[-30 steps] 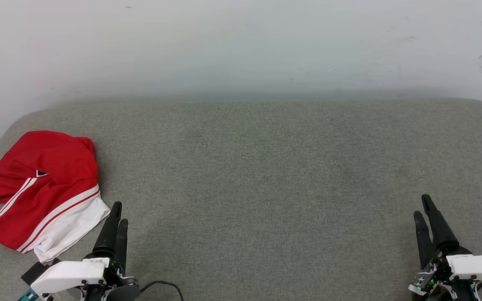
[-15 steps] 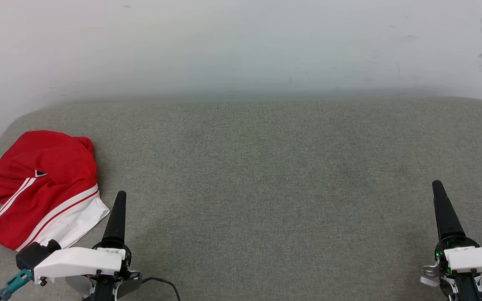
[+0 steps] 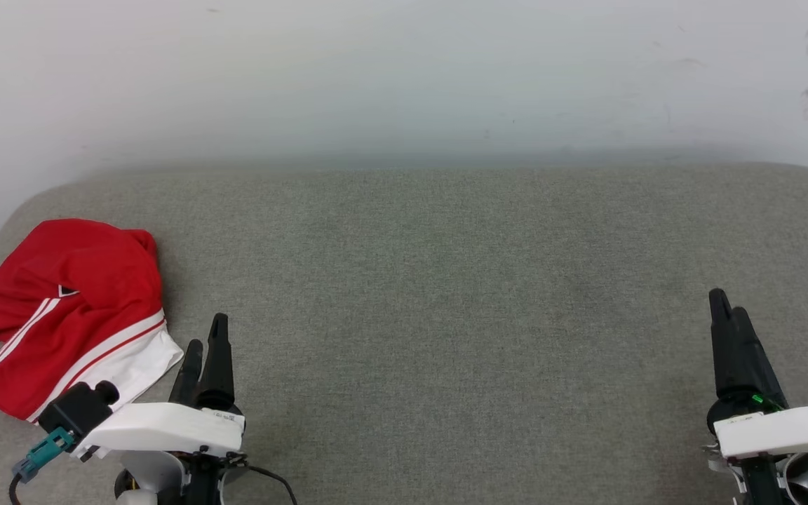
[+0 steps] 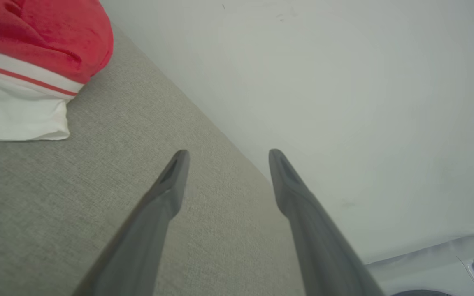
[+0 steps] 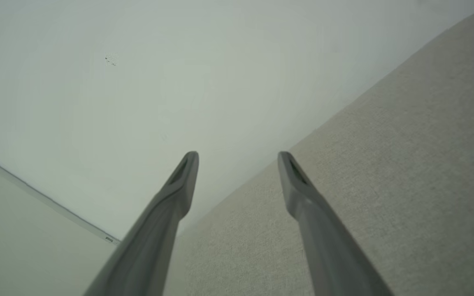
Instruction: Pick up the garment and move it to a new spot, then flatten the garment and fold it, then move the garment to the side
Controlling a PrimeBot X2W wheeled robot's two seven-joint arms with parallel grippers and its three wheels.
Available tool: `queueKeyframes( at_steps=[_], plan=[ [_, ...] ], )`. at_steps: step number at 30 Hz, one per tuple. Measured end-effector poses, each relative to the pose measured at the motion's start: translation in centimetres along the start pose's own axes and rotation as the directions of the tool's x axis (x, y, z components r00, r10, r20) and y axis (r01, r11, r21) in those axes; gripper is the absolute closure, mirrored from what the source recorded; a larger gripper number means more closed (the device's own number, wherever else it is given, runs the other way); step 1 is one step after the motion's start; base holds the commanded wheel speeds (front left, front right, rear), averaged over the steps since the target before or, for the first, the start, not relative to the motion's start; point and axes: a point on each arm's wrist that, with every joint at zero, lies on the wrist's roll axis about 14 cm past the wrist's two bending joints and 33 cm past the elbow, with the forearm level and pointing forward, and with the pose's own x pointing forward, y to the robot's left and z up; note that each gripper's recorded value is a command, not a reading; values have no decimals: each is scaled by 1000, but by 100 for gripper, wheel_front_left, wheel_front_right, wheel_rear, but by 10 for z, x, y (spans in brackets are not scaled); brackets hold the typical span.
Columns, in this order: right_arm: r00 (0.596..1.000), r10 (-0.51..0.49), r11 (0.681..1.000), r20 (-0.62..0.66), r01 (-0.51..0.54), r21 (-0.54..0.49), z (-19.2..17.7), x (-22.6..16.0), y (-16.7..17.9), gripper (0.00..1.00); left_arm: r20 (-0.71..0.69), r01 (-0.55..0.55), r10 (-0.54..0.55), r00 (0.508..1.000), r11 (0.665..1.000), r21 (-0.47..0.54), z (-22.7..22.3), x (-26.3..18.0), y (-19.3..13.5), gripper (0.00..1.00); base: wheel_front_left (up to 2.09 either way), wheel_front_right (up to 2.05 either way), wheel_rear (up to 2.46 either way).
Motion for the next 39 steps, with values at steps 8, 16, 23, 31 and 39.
queueKeyframes(
  at_steps=[8,16,23,31,39],
  plan=[
    [1000,19,990,-6,-20,-138,-3,-4,5,0,20,11,-14,1000,990,141,0,-1,-6,0,0,0,0],
    [1000,20,966,-13,-22,-256,-8,-8,2,0,37,33,-46,998,958,284,-1,-2,-15,0,0,0,0],
    [999,31,943,-15,-34,-331,-9,-10,3,0,46,46,-67,997,928,371,-2,-2,-20,0,0,0,0],
    [998,53,908,-13,-54,-415,-9,-11,8,0,58,50,-86,995,885,463,-2,-4,-23,0,0,0,0],
    [996,87,873,-5,-79,-482,-7,-11,16,0,67,57,-111,992,838,542,-2,-7,-27,0,0,0,0]
  ],
)
